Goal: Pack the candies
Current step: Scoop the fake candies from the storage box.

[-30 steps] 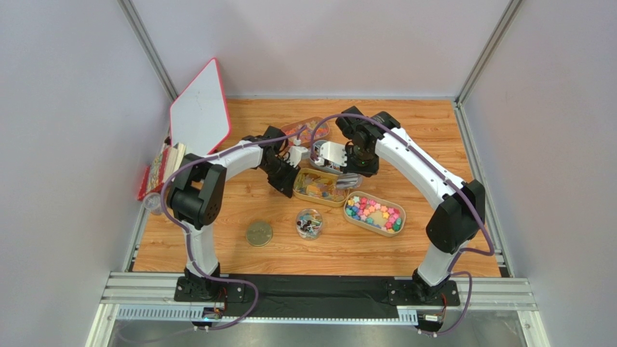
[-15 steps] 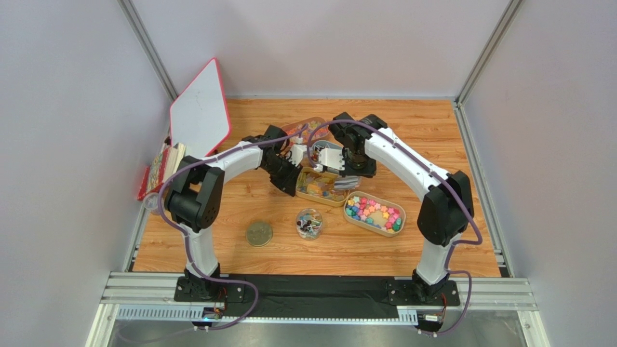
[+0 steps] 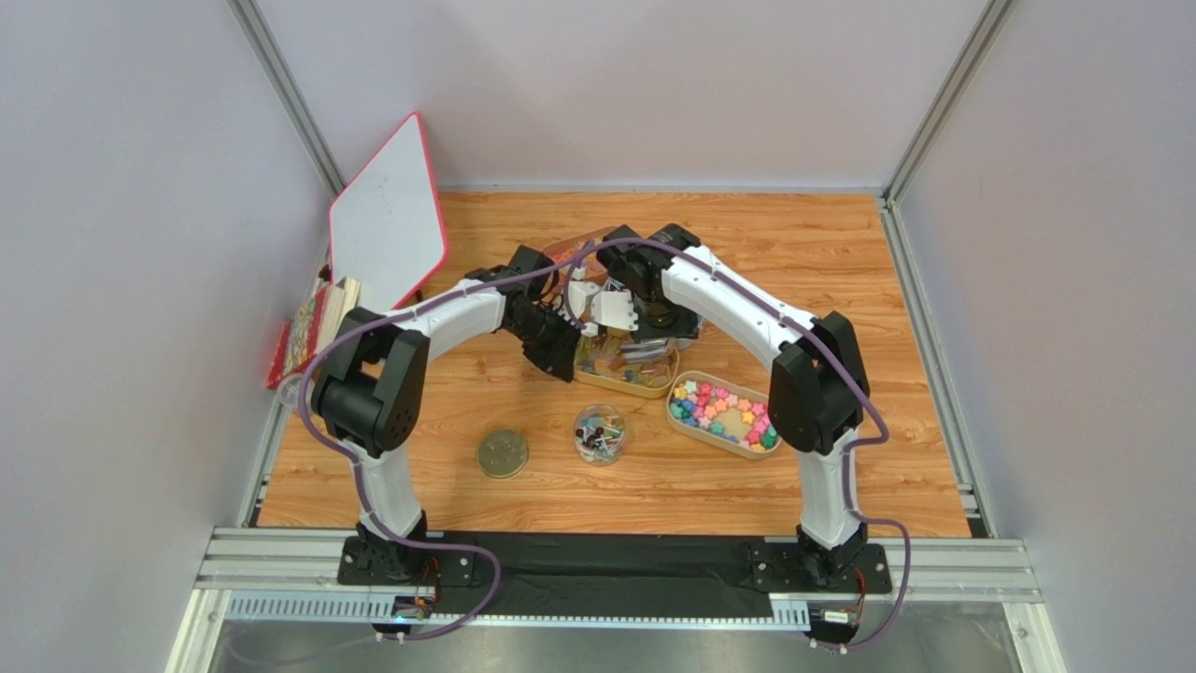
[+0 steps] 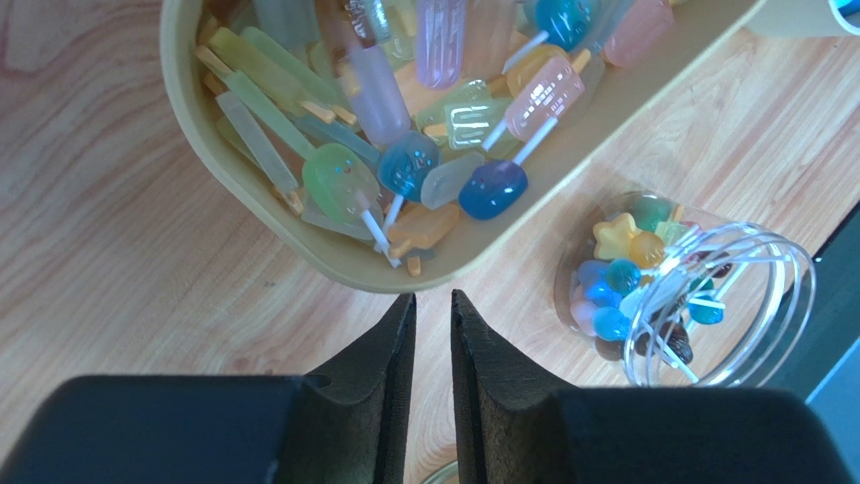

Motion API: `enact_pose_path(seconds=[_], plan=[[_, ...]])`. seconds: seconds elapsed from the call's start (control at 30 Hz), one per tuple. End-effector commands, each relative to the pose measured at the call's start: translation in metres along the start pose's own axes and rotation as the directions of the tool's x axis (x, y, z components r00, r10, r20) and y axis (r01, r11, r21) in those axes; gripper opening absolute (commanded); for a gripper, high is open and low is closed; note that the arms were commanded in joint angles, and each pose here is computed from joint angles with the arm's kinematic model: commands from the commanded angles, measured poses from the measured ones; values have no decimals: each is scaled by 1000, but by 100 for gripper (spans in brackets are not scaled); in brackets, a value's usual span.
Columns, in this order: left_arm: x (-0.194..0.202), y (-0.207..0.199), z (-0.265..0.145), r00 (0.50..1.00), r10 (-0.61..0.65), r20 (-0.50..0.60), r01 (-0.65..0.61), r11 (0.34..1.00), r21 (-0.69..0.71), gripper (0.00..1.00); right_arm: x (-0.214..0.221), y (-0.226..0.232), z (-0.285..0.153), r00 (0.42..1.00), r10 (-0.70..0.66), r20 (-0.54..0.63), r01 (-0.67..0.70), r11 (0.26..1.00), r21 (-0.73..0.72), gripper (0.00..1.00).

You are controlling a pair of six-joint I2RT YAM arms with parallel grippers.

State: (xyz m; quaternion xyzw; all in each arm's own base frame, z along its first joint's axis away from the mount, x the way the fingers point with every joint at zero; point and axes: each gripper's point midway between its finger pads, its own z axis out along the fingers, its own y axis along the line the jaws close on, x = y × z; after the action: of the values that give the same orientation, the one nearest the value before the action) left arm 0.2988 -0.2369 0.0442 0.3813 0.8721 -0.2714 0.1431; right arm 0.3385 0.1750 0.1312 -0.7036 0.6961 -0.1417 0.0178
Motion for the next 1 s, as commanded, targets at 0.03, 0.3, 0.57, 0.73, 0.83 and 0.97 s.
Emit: enact_pose_path(seconds=[0.03,0.3,0.57,0.73,0.83,0.97], plan=[[-13,-15,-15,997,28,72,-30,999,21,25,30,43,-19,983,-55,-175,20,981,-195,0],[-12,-15,-12,998,18,68,-20,999,29,25,8,55,-10,994,12,-109,-41,963,-267,0],[-11,-13,-10,998,8,57,-10,1000,29,25,-5,63,-14,998,58,-39,-67,948,-311,0],[-11,-14,-10,998,7,57,-9,999,31,25,2,68,-20,997,61,-45,-71,949,-306,0],[-13,-14,-10,998,6,59,-8,999,32,25,-9,69,-12,995,85,-47,-95,940,-327,0],[-14,-14,-10,998,2,56,-4,999,35,25,-28,64,-4,989,144,-37,-148,927,-346,0]])
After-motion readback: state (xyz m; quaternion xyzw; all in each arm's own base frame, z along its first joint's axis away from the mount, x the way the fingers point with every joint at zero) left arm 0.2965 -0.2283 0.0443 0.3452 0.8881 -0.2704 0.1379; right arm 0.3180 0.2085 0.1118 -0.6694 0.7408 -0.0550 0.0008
